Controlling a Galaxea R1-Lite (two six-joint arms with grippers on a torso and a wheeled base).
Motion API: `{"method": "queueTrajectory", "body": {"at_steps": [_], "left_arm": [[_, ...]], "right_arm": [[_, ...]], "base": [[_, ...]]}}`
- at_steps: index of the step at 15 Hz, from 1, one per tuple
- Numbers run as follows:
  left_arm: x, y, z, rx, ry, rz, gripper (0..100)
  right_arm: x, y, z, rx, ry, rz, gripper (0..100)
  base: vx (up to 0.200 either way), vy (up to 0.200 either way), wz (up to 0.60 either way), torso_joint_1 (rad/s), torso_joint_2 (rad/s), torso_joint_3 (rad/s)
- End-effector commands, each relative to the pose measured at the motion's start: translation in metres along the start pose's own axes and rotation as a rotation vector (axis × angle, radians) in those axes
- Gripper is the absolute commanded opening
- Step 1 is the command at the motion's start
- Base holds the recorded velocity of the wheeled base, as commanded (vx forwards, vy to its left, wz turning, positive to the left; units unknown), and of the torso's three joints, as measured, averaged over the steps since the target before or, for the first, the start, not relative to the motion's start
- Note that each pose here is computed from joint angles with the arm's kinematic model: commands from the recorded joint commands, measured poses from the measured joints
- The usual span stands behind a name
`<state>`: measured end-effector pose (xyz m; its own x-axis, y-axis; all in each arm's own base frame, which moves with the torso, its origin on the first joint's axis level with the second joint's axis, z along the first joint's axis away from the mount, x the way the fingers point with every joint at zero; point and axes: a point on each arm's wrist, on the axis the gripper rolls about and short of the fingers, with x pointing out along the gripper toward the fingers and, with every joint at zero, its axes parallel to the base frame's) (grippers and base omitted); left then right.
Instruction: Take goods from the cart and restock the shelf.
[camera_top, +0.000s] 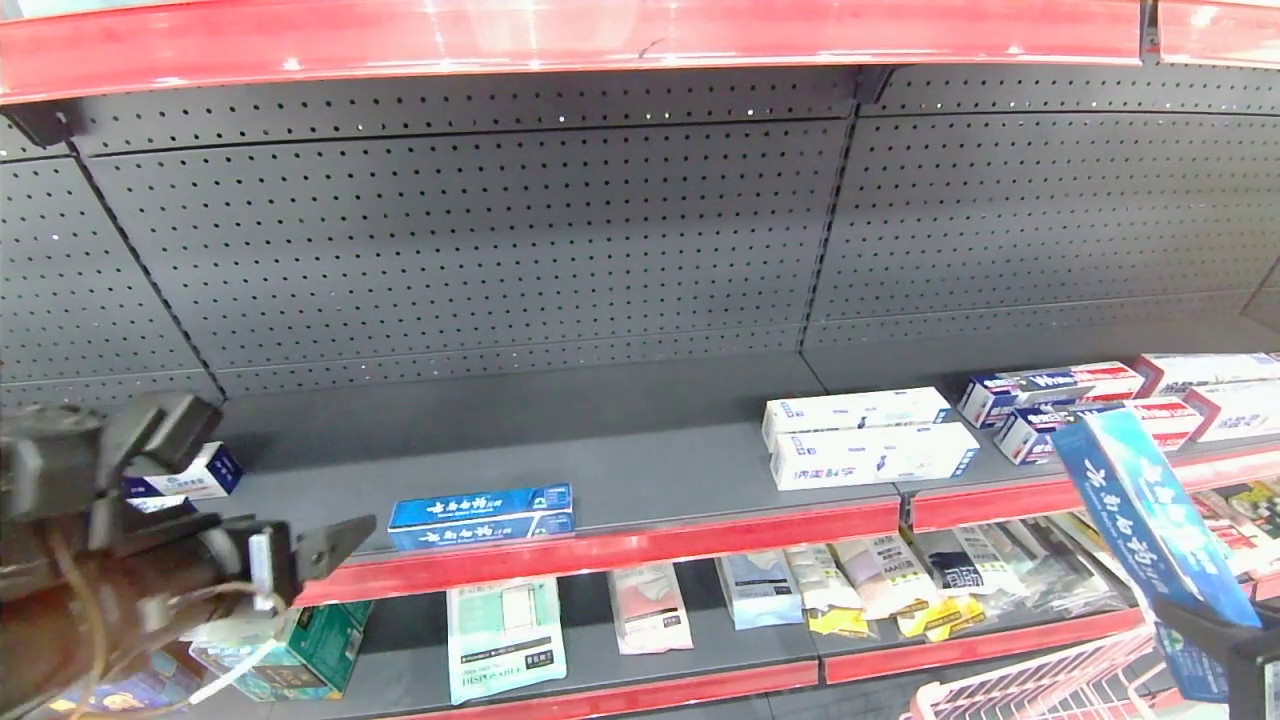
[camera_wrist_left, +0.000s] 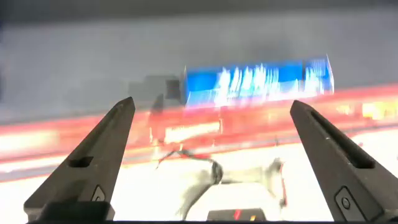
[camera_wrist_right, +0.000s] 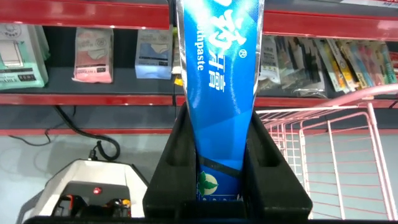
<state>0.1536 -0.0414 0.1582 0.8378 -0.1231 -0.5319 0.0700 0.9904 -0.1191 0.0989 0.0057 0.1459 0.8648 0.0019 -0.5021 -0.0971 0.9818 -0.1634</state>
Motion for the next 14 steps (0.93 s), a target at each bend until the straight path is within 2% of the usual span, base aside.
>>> {"method": "queueTrajectory", "body": {"at_steps": [1, 2, 4, 7, 12, 14], "left_arm": [[-0.126, 0.028, -0.075, 0.125, -0.088, -0.098, 100], [-0.145, 0.034, -0.093, 0.142, -0.083, -0.109, 100], [-0.170, 0.042, -0.112, 0.168, -0.094, -0.143, 100], [-0.176, 0.045, -0.119, 0.172, -0.133, -0.138, 100], [-0.172, 0.047, -0.127, 0.240, -0.139, -0.140, 100], [-0.171, 0.048, -0.132, 0.252, -0.148, -0.141, 100]], "right_arm": [[0.013, -0.001, 0.018, -0.046, 0.017, 0.029, 0], [0.017, -0.002, 0.026, -0.098, 0.010, 0.030, 0], [0.020, -0.004, 0.042, -0.174, -0.020, 0.031, 0], [0.022, -0.001, 0.051, -0.207, -0.043, 0.049, 0], [0.022, 0.002, 0.051, -0.218, -0.047, 0.069, 0], [0.021, 0.002, 0.052, -0.217, -0.051, 0.074, 0]], "base": [[0.000, 0.000, 0.00, 0.000, 0.00, 0.000], [0.000, 0.000, 0.00, 0.000, 0.00, 0.000], [0.000, 0.000, 0.00, 0.000, 0.00, 0.000], [0.000, 0.000, 0.00, 0.000, 0.00, 0.000], [0.000, 0.000, 0.60, 0.006, 0.00, 0.005], [0.000, 0.000, 0.60, 0.010, 0.00, 0.005]]}}
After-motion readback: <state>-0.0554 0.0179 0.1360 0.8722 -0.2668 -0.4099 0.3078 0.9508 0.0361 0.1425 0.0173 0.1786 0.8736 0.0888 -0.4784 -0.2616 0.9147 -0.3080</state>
